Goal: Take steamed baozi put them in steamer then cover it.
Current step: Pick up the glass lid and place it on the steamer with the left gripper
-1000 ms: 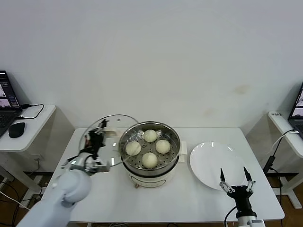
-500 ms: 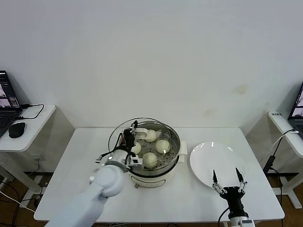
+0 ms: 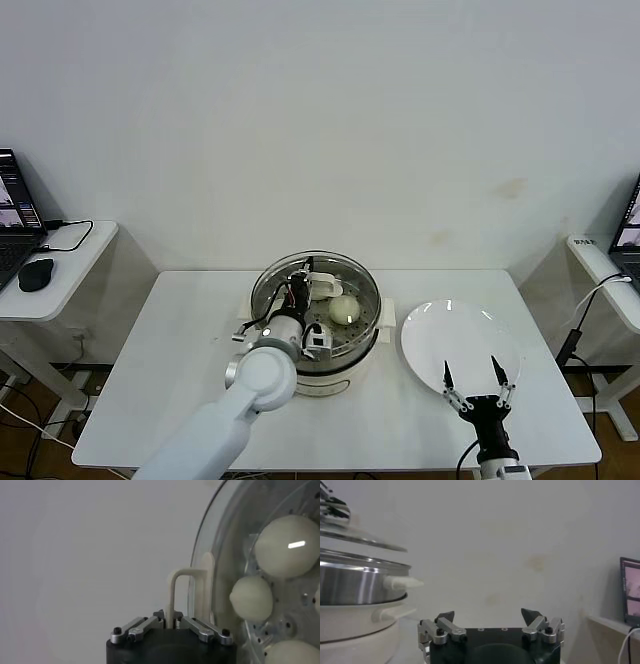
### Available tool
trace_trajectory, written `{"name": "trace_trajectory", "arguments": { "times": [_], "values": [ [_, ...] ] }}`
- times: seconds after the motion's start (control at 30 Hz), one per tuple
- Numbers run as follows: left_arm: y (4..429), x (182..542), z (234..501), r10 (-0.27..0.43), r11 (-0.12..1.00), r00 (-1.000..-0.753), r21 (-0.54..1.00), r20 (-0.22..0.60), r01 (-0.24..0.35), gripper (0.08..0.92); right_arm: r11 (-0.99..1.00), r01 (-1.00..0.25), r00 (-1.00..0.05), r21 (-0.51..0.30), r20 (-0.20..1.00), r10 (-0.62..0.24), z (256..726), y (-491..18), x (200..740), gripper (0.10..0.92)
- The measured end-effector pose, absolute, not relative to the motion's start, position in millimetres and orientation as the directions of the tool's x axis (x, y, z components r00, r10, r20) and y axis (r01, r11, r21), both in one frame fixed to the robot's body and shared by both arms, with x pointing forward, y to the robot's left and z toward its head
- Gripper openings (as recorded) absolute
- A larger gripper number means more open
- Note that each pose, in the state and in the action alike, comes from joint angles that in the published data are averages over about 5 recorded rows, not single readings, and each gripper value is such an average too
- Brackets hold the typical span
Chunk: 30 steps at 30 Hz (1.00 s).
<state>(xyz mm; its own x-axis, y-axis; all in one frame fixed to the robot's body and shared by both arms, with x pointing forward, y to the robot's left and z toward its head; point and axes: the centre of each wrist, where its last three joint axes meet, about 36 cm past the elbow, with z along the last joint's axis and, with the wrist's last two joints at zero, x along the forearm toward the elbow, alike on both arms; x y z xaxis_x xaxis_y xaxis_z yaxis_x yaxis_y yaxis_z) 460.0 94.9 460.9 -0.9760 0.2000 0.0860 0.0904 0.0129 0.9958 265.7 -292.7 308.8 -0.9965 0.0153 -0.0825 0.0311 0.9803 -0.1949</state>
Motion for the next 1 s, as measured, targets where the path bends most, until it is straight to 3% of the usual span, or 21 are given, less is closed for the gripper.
{"name": "trace_trajectory", "arguments": {
  "times": [1.0],
  "values": [
    [87,463,444,0.175,0.023,-0.978,0.992,0.117,0.123,0.155,0.979,0.003,-0.997,-0.203,-0.078,-0.013,307,-286,265,0.823]
  ]
}}
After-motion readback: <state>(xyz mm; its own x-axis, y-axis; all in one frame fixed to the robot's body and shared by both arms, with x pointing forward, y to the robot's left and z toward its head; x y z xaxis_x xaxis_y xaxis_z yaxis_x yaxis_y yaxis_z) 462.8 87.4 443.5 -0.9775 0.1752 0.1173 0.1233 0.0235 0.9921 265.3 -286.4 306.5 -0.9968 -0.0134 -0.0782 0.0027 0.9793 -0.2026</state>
